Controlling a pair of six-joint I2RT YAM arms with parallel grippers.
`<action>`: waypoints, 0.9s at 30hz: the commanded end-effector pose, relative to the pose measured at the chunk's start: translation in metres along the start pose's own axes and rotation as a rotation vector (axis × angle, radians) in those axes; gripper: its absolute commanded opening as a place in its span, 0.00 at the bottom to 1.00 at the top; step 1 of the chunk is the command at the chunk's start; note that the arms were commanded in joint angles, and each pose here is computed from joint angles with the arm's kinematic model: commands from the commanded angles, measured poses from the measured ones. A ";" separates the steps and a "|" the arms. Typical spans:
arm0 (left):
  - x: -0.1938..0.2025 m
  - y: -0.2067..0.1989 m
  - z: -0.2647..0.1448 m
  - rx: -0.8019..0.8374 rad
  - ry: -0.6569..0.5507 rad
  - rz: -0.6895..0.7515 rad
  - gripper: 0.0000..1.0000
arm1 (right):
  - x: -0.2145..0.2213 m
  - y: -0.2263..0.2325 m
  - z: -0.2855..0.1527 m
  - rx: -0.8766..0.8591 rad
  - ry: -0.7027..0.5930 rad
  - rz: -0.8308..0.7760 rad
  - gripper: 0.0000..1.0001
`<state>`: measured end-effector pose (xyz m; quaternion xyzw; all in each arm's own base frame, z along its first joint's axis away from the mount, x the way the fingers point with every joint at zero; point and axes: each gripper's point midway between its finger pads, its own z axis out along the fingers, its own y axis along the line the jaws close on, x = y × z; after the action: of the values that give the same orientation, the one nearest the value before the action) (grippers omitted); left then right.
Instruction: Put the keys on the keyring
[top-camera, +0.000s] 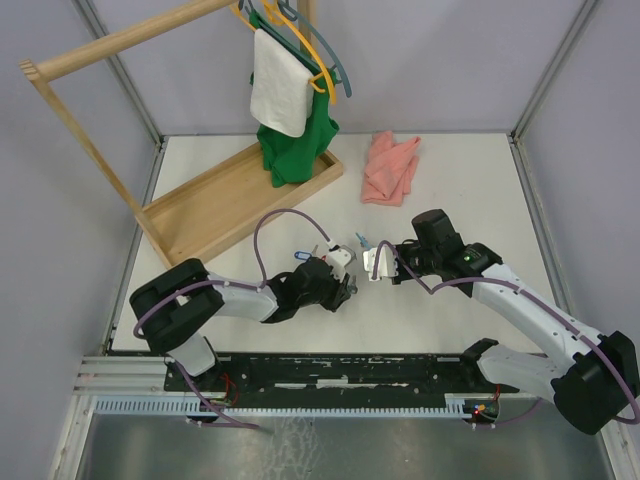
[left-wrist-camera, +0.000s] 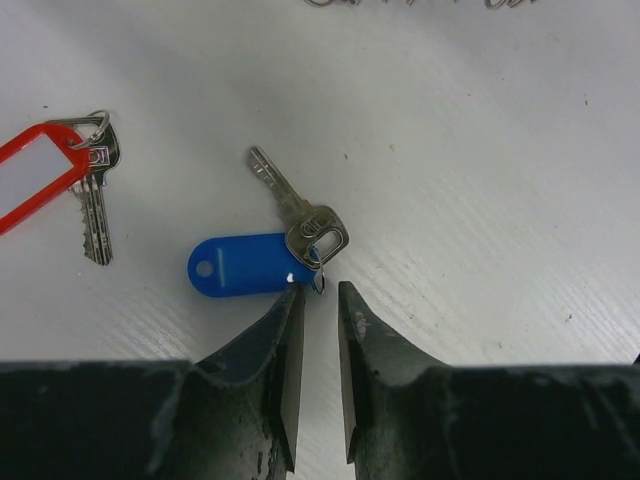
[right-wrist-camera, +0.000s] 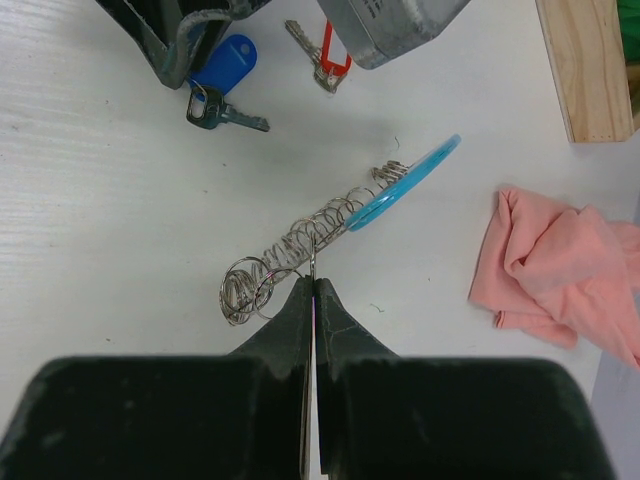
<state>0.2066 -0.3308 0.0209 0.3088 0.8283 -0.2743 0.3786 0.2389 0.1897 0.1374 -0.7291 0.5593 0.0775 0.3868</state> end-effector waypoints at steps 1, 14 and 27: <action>-0.027 -0.004 0.005 0.001 -0.081 0.019 0.25 | -0.006 -0.010 0.000 0.036 -0.017 -0.005 0.01; -0.032 0.000 -0.011 -0.034 -0.051 0.048 0.03 | -0.007 -0.009 0.000 0.031 -0.019 0.003 0.01; 0.006 0.017 -0.059 -0.181 0.381 0.051 0.03 | -0.007 -0.006 -0.003 0.026 -0.020 0.009 0.01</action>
<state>0.1996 -0.3033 0.0482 0.3178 0.8765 -0.1914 0.3067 0.2386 0.1890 0.1347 -0.7256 0.5668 0.0799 0.3820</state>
